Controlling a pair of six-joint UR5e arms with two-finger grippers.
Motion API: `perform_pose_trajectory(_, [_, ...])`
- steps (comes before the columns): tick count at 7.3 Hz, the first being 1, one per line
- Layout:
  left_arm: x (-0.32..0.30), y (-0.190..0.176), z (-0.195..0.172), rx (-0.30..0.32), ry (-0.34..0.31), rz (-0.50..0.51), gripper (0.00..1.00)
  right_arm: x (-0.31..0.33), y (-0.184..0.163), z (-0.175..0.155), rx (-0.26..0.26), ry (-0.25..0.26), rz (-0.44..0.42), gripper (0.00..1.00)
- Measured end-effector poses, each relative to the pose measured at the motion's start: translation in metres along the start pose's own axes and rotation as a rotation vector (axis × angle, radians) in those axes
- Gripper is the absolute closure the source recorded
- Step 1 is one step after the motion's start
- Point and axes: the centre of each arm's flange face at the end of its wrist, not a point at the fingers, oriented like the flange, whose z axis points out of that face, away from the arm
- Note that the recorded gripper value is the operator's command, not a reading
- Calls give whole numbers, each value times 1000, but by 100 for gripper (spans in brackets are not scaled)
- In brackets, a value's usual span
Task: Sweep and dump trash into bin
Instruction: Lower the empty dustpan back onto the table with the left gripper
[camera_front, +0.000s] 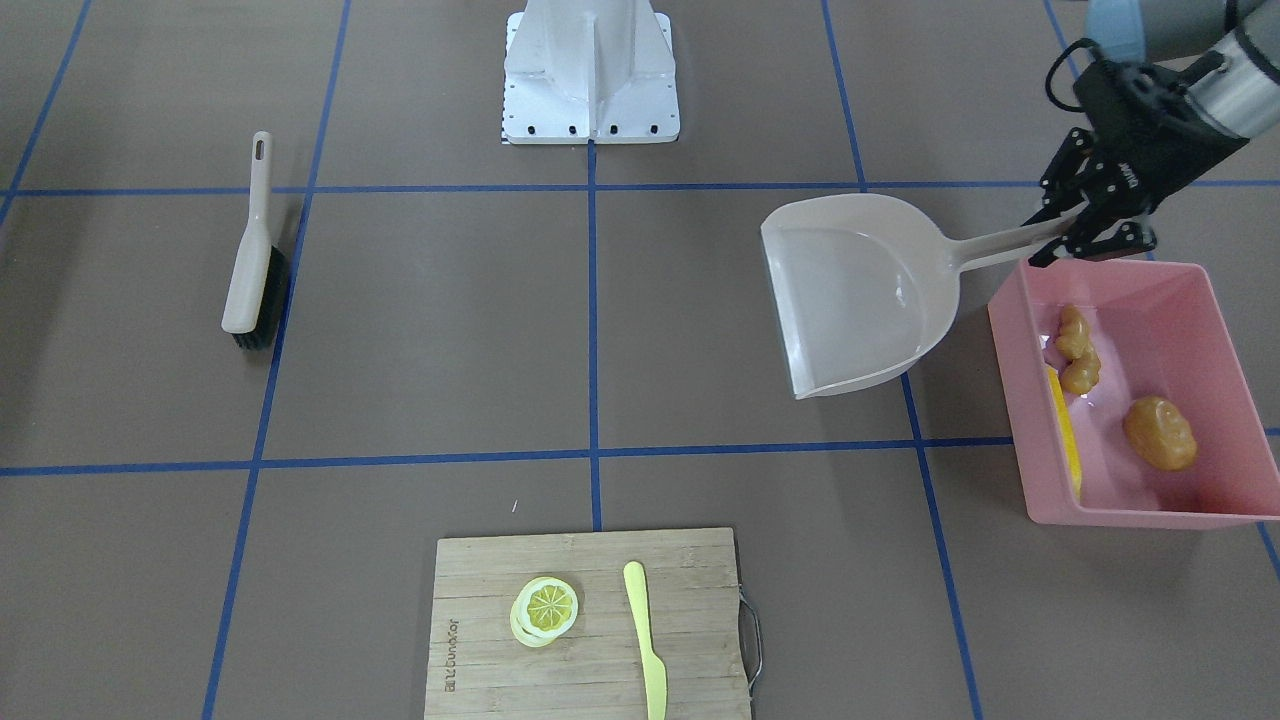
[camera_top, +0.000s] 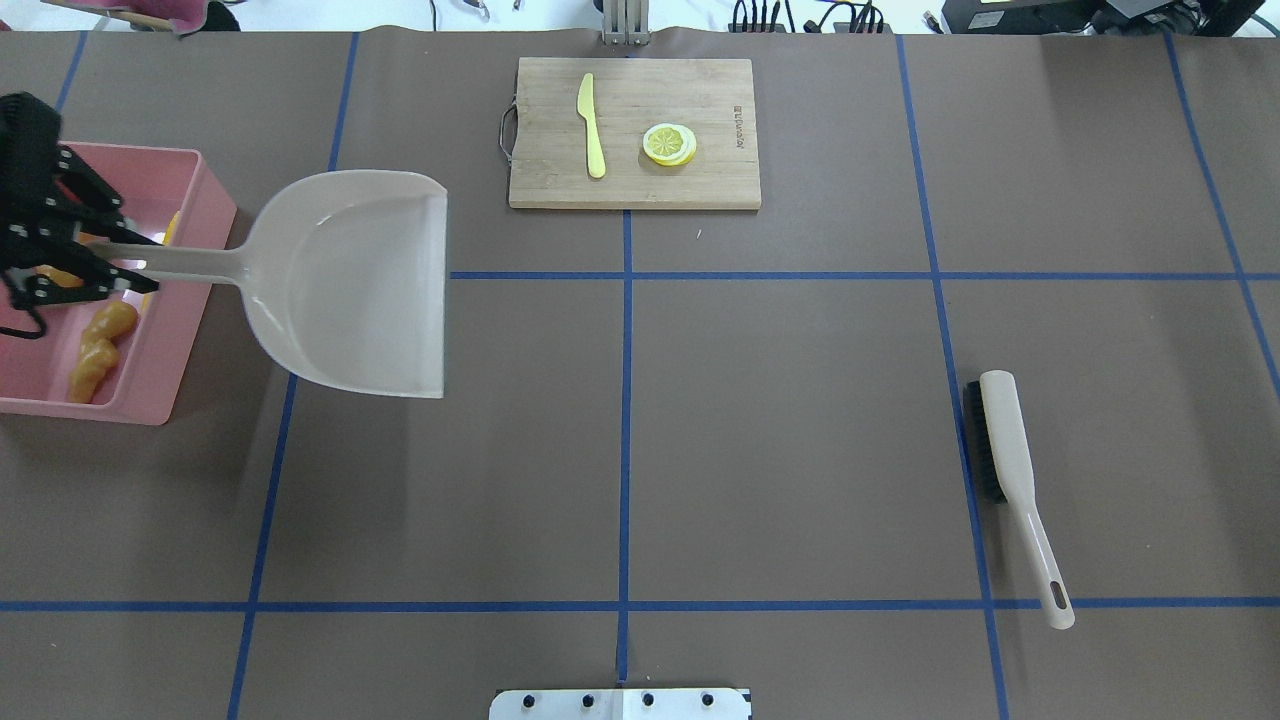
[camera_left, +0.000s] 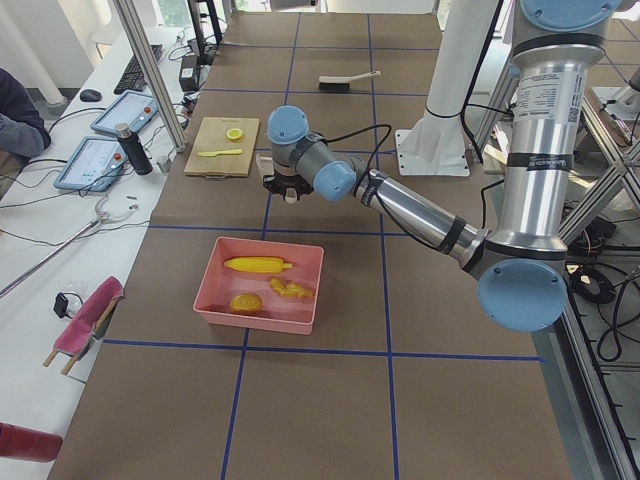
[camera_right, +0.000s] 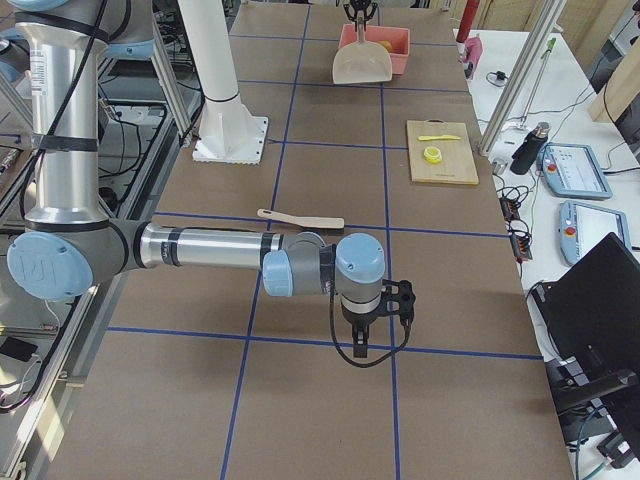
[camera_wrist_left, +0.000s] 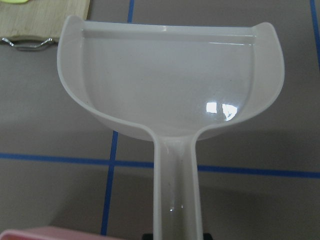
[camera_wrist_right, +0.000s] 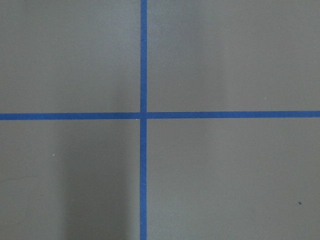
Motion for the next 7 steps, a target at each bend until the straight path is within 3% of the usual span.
perform_pose_trajectory(3, [20,-47,102,30,15,-7,100,3,2,4,-11,-1,11,0])
perform_pose_trajectory(7, [36,-78,157,32,101,-40,100,6,2,7,-17,-1,17,0])
